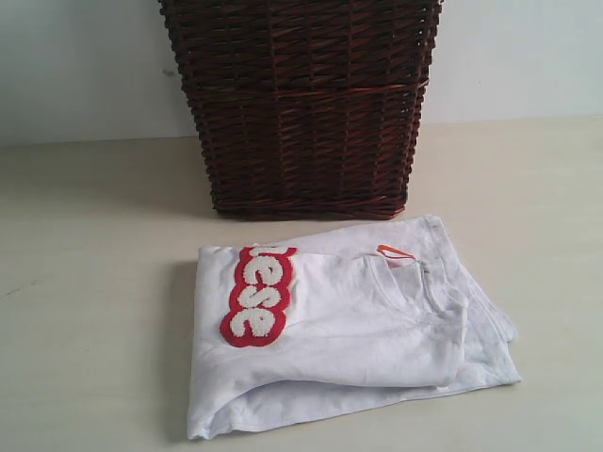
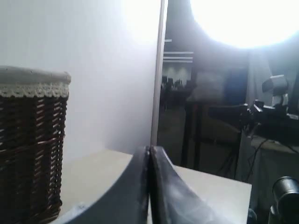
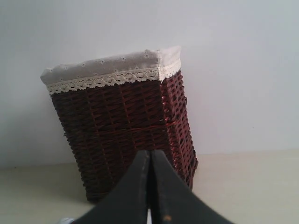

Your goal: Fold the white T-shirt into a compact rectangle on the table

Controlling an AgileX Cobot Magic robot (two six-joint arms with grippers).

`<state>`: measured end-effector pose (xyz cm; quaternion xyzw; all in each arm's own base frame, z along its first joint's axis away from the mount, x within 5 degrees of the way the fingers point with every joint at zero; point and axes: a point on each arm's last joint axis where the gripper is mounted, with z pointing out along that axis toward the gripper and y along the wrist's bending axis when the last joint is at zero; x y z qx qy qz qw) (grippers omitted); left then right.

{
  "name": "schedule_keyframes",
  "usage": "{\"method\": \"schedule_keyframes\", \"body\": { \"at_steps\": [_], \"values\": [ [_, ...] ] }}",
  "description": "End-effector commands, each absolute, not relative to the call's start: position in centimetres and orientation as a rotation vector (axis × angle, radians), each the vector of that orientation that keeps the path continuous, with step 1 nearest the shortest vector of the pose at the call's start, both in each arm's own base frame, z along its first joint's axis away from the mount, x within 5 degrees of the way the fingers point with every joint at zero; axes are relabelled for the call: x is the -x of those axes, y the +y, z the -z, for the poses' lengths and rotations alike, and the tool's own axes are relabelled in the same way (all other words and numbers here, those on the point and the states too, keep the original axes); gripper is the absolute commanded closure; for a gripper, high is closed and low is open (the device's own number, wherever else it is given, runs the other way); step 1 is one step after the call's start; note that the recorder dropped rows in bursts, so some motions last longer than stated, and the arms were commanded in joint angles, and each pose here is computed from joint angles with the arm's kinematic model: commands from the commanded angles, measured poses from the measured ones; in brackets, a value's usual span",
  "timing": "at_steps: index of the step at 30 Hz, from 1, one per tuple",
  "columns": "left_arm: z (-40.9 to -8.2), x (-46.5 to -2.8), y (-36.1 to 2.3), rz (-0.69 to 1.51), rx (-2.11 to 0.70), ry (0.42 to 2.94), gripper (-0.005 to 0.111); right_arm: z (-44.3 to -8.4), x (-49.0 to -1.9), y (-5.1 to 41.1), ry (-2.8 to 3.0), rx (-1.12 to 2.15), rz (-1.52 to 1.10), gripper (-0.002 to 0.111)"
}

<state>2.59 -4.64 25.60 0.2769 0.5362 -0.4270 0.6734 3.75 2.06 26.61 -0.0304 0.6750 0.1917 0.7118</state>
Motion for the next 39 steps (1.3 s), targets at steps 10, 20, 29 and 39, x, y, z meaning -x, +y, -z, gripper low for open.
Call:
{"method": "schedule_keyframes", "body": {
  "at_steps": [10,20,29,39],
  "values": [
    [-24.3,-2.6,-4.4,0.947,-0.629,1.252,0.107,-26.4,-3.7,2.3,1.517,0.06,-0.474,0.108],
    [-24.3,-2.5,-4.4,0.966,-0.616,1.261,0.107,-26.3,-3.7,2.3,1.518,0.061,-0.475,0.108],
    [-23.6,-2.7,-4.5,0.947,-0.612,1.28,0.107,-26.3,-3.7,2.3,1.518,0.061,-0.475,0.108],
    [-21.5,-4.4,-3.4,0.64,-0.385,1.443,0.107,-26.3,-3.7,2.3,1.522,0.068,-0.468,0.108]
  ]
}}
